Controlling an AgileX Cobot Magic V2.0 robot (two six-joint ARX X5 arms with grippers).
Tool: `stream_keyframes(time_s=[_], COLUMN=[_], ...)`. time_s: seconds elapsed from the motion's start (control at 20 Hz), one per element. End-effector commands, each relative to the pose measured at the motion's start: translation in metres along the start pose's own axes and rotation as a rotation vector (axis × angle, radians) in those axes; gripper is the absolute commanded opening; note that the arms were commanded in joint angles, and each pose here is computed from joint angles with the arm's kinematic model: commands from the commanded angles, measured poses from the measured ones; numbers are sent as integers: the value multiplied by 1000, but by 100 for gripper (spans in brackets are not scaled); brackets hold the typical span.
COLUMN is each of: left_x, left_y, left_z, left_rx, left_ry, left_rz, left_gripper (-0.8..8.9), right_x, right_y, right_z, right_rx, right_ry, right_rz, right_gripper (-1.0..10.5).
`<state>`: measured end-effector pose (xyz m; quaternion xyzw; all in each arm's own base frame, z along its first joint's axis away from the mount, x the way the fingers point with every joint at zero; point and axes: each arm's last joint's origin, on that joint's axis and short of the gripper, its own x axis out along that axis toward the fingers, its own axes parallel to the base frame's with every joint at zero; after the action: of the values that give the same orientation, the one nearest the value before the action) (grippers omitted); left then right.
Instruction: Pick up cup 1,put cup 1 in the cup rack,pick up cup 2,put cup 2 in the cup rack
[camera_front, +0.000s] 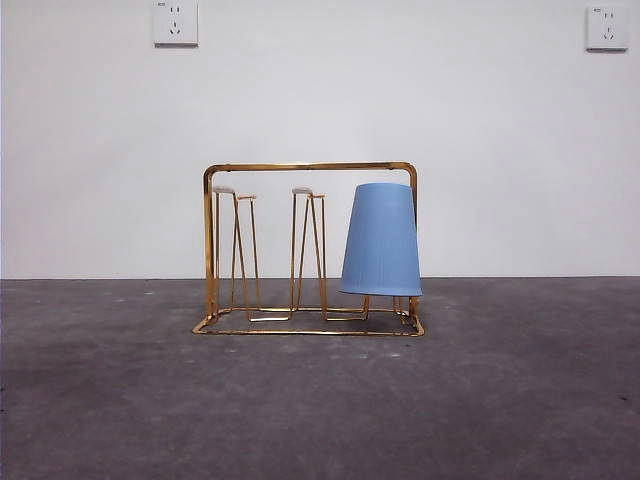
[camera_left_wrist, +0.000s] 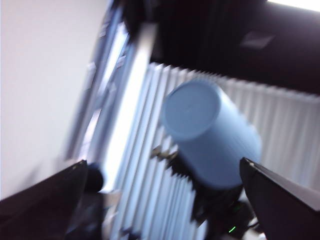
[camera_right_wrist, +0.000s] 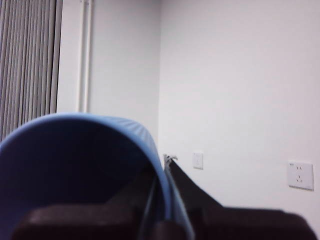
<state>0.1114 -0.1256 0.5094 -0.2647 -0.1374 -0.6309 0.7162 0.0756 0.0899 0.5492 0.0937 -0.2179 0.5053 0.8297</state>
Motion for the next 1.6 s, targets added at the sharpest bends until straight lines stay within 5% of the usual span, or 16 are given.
stream_keyframes(time_s=[0.05,1.3,1.6], left_x=[10,40,40], left_y=[3,20,20], left_z=[-2,-26,-26], left_rx=[-87,-115,-114], left_ry=[-61,-193,-198], left_rz=[-91,-187,-183], left_gripper=[545,528,209], right_x=[5,47,49], right_y=[-2,-14,-15], right_z=[-6,-38,-39], right_rx=[-1,-1,-2], right_ry=[10,36,33], right_rz=[5,49,53], right_gripper=[-11,-11,-11])
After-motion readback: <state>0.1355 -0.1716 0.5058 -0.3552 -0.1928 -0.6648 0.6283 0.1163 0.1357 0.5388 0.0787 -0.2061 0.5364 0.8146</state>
